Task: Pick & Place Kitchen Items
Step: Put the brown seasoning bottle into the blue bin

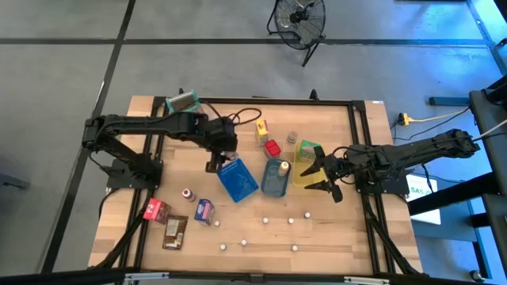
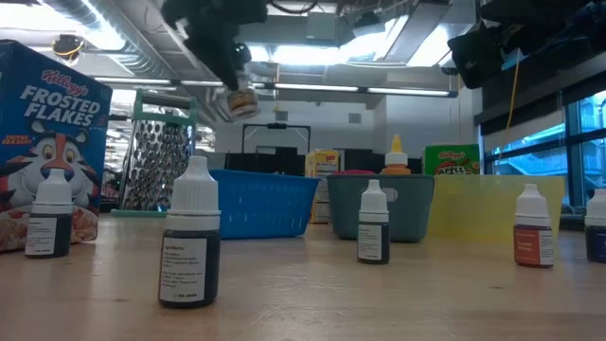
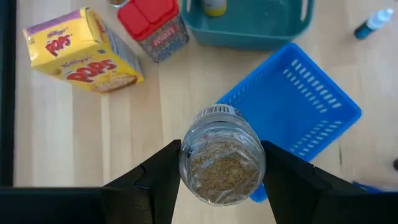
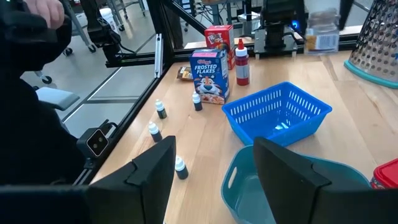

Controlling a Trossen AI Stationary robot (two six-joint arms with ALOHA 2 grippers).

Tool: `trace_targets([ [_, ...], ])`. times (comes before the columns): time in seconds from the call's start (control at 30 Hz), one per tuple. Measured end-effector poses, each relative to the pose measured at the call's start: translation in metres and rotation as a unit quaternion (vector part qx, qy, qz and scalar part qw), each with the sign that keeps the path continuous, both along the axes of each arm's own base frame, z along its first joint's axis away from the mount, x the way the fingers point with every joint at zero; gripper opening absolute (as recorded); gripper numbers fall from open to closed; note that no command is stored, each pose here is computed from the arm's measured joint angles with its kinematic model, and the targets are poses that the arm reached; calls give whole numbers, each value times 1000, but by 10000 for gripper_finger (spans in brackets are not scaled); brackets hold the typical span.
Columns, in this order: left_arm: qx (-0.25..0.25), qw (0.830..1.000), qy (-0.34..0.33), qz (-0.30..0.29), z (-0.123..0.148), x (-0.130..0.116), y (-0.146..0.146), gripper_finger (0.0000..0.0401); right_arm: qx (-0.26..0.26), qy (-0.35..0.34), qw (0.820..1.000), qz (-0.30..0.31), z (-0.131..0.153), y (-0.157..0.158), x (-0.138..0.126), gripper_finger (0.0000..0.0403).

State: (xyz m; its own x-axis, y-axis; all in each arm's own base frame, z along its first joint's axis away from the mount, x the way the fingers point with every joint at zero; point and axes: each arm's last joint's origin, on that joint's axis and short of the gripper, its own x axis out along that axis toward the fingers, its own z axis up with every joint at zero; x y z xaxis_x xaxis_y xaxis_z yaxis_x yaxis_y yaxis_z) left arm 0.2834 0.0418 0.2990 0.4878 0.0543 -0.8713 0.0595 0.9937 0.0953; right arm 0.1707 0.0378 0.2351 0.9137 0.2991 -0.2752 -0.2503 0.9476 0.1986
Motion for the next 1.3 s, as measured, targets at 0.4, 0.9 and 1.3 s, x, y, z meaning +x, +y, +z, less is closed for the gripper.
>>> trace_targets([
  [0.4,-44,998,48,-9,-48,33,9,192,0,1,1000,0,0,0,0,217],
  [0.9,-70,986,144,-40,-112,59,-1,192,-2,8,1000,0,-1,0,0,217],
  [1.3,17,982,187,-31,-121,56,12,192,-2,11,1000,1,-2,0,-1,217],
])
